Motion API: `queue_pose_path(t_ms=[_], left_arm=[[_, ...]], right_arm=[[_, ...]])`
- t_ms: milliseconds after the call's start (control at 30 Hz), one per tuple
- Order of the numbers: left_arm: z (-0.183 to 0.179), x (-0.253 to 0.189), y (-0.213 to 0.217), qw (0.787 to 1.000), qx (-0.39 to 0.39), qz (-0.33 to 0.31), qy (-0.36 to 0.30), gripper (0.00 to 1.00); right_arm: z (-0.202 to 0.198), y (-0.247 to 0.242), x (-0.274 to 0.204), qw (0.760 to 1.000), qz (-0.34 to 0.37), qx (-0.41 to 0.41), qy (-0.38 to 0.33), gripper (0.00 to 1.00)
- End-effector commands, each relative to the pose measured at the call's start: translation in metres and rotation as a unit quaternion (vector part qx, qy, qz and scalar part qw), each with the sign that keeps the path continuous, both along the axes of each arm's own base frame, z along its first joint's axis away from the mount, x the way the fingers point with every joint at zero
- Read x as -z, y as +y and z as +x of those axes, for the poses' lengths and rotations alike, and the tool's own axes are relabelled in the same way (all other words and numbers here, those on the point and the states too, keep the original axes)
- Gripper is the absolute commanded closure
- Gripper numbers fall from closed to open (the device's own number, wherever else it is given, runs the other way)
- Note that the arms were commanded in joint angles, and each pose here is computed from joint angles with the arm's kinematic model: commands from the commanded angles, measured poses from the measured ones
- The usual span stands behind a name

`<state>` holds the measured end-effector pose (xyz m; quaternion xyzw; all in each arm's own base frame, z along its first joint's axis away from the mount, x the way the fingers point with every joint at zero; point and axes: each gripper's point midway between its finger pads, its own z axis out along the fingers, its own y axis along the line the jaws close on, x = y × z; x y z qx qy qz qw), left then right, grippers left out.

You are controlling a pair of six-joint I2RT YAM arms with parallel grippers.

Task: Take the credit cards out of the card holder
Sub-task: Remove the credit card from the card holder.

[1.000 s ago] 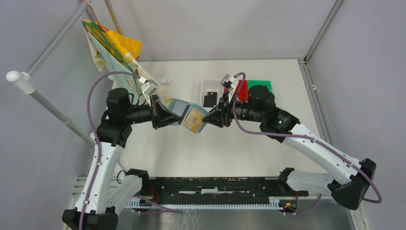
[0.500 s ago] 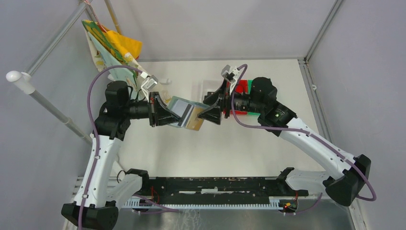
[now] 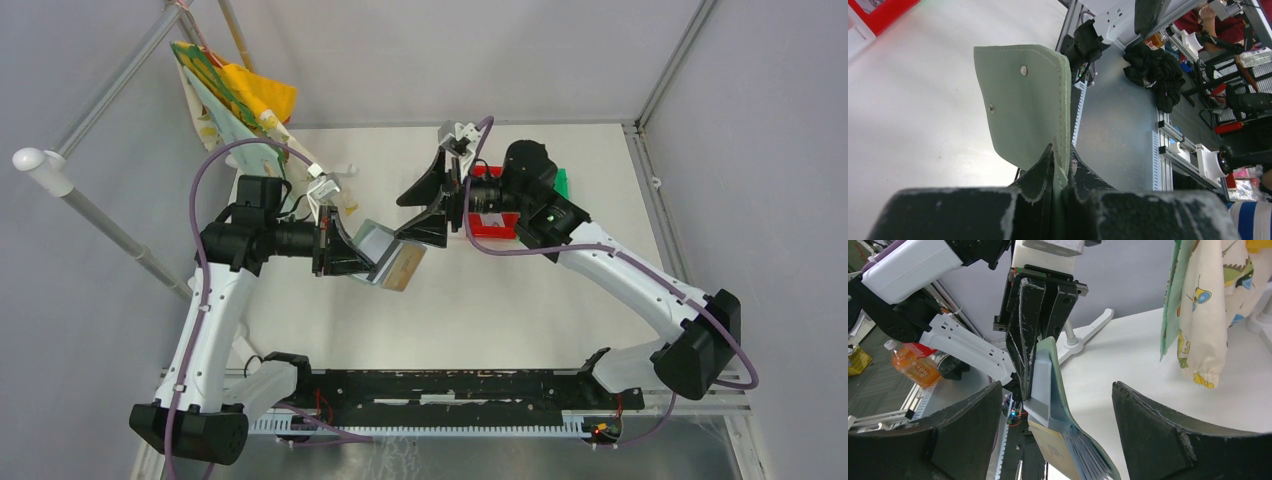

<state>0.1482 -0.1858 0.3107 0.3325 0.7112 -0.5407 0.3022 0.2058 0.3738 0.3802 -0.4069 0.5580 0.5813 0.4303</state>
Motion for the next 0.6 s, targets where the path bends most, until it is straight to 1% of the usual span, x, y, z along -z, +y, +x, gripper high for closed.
queue_pose_path(t_ms=[0, 200, 300, 367, 433, 467, 533, 567], left_arm=[[-0.014, -0.019, -0.001, 0.997, 0.043, -0.028, -0.058, 0.98], [-0.015, -0.015, -0.002, 0.998, 0.05, -0.027, -0.039, 0.98], [-0.019, -0.014, -0.002, 0.997, 0.058, -0.023, -0.037, 0.98], [-0.021, -0.015, -0.002, 0.997, 0.063, -0.023, -0.037, 0.98], [-0.022, -0.015, -0.001, 0.997, 0.065, -0.022, -0.041, 0.98], [-0.022, -0.015, -0.001, 0.997, 0.066, -0.022, -0.042, 0.98], [-0.023, -0.015, -0.001, 0.997, 0.066, -0.022, -0.044, 0.98], [-0.023, -0.015, -0.001, 0.997, 0.066, -0.022, -0.044, 0.98]], right_arm=[[-0.022, 0.001, -0.016, 0.996, 0.029, -0.058, -0.055, 0.16], [-0.035, 0.019, 0.002, 0.994, 0.004, -0.108, -0.031, 0.21], [-0.037, 0.026, 0.012, 0.993, -0.011, -0.115, -0.037, 0.23], [-0.041, 0.029, 0.014, 0.992, -0.013, -0.123, -0.037, 0.27], [-0.042, 0.03, 0.016, 0.991, -0.012, -0.127, -0.034, 0.36], [-0.044, 0.03, 0.015, 0.991, -0.01, -0.132, -0.031, 0.44], [-0.046, 0.032, 0.016, 0.99, -0.012, -0.139, -0.021, 0.62], [-0.046, 0.032, 0.017, 0.99, -0.014, -0.142, -0.017, 0.74]])
